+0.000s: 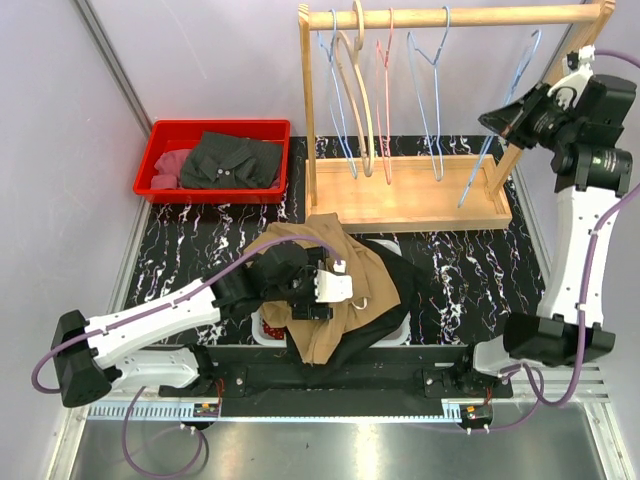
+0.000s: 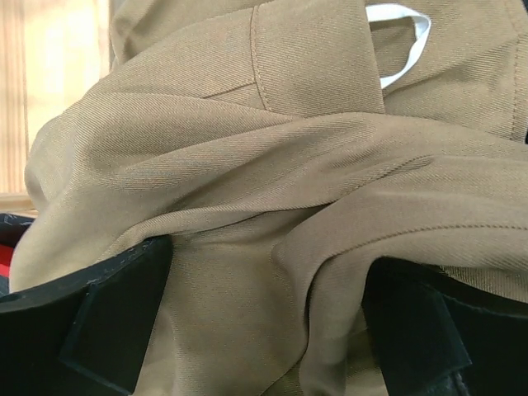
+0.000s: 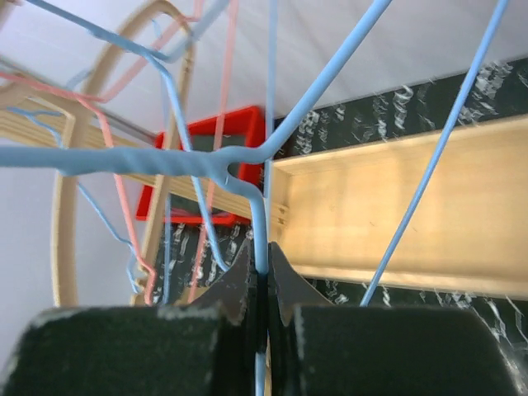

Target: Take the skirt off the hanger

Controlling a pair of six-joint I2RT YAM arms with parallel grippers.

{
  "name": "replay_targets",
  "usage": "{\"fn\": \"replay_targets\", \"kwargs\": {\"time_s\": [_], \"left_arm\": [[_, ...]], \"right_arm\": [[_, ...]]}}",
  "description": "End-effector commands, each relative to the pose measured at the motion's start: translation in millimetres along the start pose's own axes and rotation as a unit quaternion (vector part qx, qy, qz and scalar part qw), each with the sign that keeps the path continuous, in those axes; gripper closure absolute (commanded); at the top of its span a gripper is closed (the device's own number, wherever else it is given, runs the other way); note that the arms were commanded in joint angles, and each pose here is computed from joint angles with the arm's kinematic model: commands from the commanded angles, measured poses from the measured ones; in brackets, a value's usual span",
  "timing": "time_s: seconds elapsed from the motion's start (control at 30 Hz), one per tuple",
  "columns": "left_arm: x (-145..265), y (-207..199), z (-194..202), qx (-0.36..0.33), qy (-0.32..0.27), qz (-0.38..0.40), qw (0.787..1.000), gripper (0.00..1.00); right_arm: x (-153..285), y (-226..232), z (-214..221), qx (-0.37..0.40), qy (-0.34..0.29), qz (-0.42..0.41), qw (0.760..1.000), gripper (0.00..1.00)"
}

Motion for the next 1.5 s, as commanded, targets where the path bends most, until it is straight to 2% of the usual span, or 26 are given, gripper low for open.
{"fn": "replay_targets", "kwargs": {"time_s": [0.0, 0.17, 0.3, 0.4, 0.63, 0.77, 0.87, 0.97, 1.17, 1.3, 1.33, 1.47], "left_arm": [[7.5, 10.8, 1.2, 0.021, 0.031, -0.011, 0.999, 0.01], [22.2, 30.3, -19.7, 0.069, 0.005, -0.034, 0.997, 0.01], [61.3, 55.4, -61.9, 0.118, -0.067, -0.032, 0.990, 0.01], [86.9, 63.2, -81.9, 0.124, -0.110, -0.032, 0.986, 0.01], [126.0, 83.4, -99.7, 0.150, -0.144, -0.096, 0.973, 0.01], [133.7, 80.0, -103.2, 0.157, -0.157, -0.082, 0.972, 0.01], [112.3, 68.8, -84.0, 0.142, -0.122, -0.065, 0.980, 0.01], [79.1, 65.0, -59.1, 0.140, -0.053, -0.062, 0.987, 0.01], [19.2, 59.3, -15.2, 0.089, 0.076, -0.032, 0.993, 0.01], [18.3, 63.9, -16.0, 0.027, 0.086, -0.008, 0.996, 0.01], [23.2, 55.1, -16.7, 0.013, 0.079, 0.029, 0.996, 0.01], [46.9, 47.4, -33.3, -0.049, 0.031, 0.095, 0.994, 0.01]], "right_arm": [[6.0, 43.6, -26.4, 0.031, -0.008, -0.122, 0.992, 1.00], [-12.5, 43.1, -45.7, 0.018, -0.013, -0.144, 0.989, 1.00], [-29.4, 37.7, -56.6, 0.010, -0.011, -0.151, 0.988, 1.00], [-44.2, 30.0, -62.7, 0.003, -0.008, -0.153, 0.988, 1.00], [-73.2, 10.0, -70.9, -0.017, -0.003, -0.144, 0.989, 1.00], [-83.4, 4.2, -74.8, -0.023, -0.003, -0.144, 0.989, 1.00], [-84.0, 4.1, -76.0, -0.025, -0.005, -0.143, 0.989, 1.00], [-81.7, 3.8, -74.3, -0.021, -0.008, -0.138, 0.990, 1.00], [-76.2, 4.8, -68.7, -0.022, -0.003, -0.135, 0.991, 1.00], [-75.1, 2.9, -64.5, -0.024, 0.001, -0.132, 0.991, 1.00], [-74.2, 3.0, -63.3, -0.024, 0.002, -0.132, 0.991, 1.00], [-75.0, -2.4, -57.9, -0.028, 0.002, -0.123, 0.992, 1.00]]}}
Point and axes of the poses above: each gripper's point midway between its finger pads, its own x axis back along the fingers, its own y axis along the line the jaws close on, z = x × y, the point moved 6 cm from there along x, back along the fingers, and after that the axes turned 5 degrees about -x, right-handed, at the moved point
